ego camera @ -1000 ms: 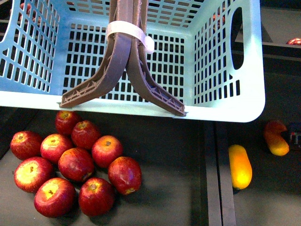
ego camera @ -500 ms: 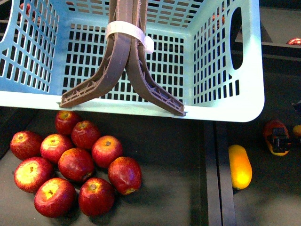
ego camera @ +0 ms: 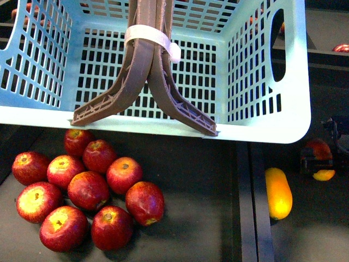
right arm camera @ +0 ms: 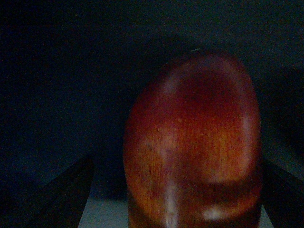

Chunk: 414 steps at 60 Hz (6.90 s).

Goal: Pick mango and avocado into basket

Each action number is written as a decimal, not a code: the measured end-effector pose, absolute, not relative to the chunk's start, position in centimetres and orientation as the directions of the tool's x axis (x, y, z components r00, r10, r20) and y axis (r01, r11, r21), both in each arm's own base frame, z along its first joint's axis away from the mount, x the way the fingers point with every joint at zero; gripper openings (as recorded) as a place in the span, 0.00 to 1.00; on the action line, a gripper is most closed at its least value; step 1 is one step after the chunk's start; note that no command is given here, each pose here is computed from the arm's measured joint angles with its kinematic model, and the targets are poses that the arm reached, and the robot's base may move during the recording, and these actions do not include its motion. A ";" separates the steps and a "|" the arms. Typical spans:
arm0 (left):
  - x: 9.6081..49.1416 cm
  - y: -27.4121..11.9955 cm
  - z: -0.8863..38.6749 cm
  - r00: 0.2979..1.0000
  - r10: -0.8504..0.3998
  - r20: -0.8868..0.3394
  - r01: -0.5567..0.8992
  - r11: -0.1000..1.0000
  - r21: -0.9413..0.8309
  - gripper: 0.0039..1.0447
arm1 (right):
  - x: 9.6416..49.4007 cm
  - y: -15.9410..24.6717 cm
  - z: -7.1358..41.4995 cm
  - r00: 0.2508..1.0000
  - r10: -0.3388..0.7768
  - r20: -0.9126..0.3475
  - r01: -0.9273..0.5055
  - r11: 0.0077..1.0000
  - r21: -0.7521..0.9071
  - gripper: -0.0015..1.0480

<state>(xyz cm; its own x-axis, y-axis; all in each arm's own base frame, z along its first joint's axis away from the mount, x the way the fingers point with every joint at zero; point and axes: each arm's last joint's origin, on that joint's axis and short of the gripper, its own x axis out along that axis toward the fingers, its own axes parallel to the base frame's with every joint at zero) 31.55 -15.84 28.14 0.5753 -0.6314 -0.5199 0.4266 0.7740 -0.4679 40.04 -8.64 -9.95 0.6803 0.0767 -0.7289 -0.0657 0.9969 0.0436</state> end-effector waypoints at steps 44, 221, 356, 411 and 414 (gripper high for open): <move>31.5 -15.8 28.1 0.575 -0.631 -0.520 0.427 0.774 -0.468 0.05 | 40.7 -9.2 -10.9 0.683 0.058 -0.729 -0.031 0.998 0.051 0.63; 31.6 -15.8 28.1 0.580 -0.624 -0.523 0.424 0.780 -0.461 0.05 | 21.5 -1.0 23.8 0.962 0.260 -0.087 -0.233 0.942 0.240 0.93; 31.6 -15.7 28.1 0.585 -0.618 -0.525 0.420 0.785 -0.456 0.05 | 9.8 0.0 17.6 1.000 0.005 -0.004 -0.005 1.000 -0.003 0.93; 31.5 -15.8 28.0 0.573 -0.631 -0.523 0.427 0.774 -0.467 0.05 | 9.8 0.0 17.6 1.000 0.003 -0.003 -0.003 1.000 -0.003 0.93; 31.5 -15.8 28.0 0.572 -0.632 -0.523 0.429 0.774 -0.466 0.05 | 9.8 0.0 17.6 1.000 0.003 -0.004 -0.003 1.000 -0.003 0.93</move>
<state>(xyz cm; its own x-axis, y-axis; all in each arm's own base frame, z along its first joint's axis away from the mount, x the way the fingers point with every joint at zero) 31.52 -15.79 27.97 0.5716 -0.6323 -0.5229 0.4291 0.7736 -0.4663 9.77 0.00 17.61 1.0000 0.0031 -0.0044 -0.0031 1.0000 -0.0032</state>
